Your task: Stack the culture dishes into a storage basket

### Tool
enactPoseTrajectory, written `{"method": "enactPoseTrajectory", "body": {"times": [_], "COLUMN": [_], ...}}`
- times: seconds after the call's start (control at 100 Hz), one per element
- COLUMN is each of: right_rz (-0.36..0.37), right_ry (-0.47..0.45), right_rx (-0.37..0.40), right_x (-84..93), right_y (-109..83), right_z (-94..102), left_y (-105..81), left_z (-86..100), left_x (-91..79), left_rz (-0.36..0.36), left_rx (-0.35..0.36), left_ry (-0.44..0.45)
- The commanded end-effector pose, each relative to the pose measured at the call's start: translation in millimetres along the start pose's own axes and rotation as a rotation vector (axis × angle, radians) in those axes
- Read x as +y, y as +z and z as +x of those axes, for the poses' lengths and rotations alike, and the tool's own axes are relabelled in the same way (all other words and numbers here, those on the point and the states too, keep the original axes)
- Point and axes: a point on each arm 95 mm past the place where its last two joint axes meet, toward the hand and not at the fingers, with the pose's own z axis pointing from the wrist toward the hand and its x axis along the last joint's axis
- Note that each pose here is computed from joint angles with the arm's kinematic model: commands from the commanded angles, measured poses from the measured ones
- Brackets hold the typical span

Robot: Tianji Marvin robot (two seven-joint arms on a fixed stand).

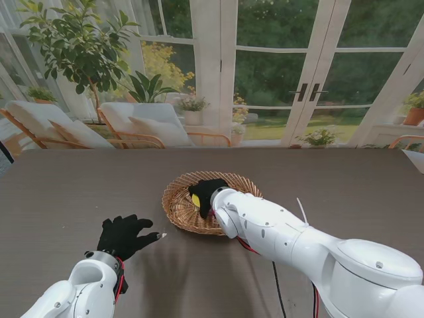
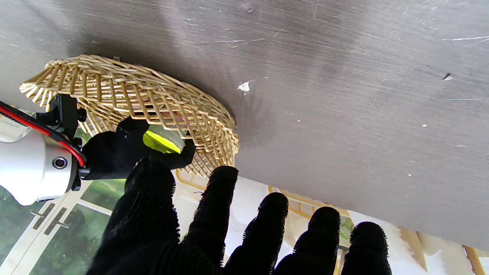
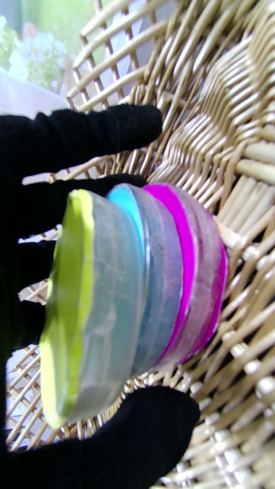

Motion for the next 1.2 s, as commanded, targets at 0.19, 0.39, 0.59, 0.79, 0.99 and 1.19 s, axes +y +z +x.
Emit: {"method": "enactPoseTrajectory", "body": {"times": [0.19, 0.39, 0.59, 0.79, 0.99, 1.19], "right_rz": [0.002, -0.012, -0.023, -0.021, -0.019, -0.024], "right_ry": [0.009, 0.011, 0.016, 0.009, 0.008, 0.012], "right_rx": [0.027, 0.026, 0.023, 0.021, 0.016, 0.016], "right_x": [-5.8, -4.0, -1.7, -1.6, -4.2, -6.6], "right_y": [-3.8, -8.1, -12.6, -13.5, -12.7, -11.5], "right_z": [10.7, 11.8, 11.4, 11.3, 10.0, 9.9], "left_y": [-0.9, -1.7, -2.6, -3.1, -3.0, -2.4], "left_z": [0.2, 0.0, -0.2, -0.5, -0.5, -0.8], "left_x": [2.7, 3.0, 3.3, 3.8, 4.0, 4.3], "left_rz": [-0.022, -0.022, -0.021, -0.026, -0.028, -0.033], "left_rx": [-0.002, -0.001, 0.000, -0.001, -0.003, -0.002], "left_ry": [-0.004, -0.003, -0.003, -0.006, -0.007, -0.008]}}
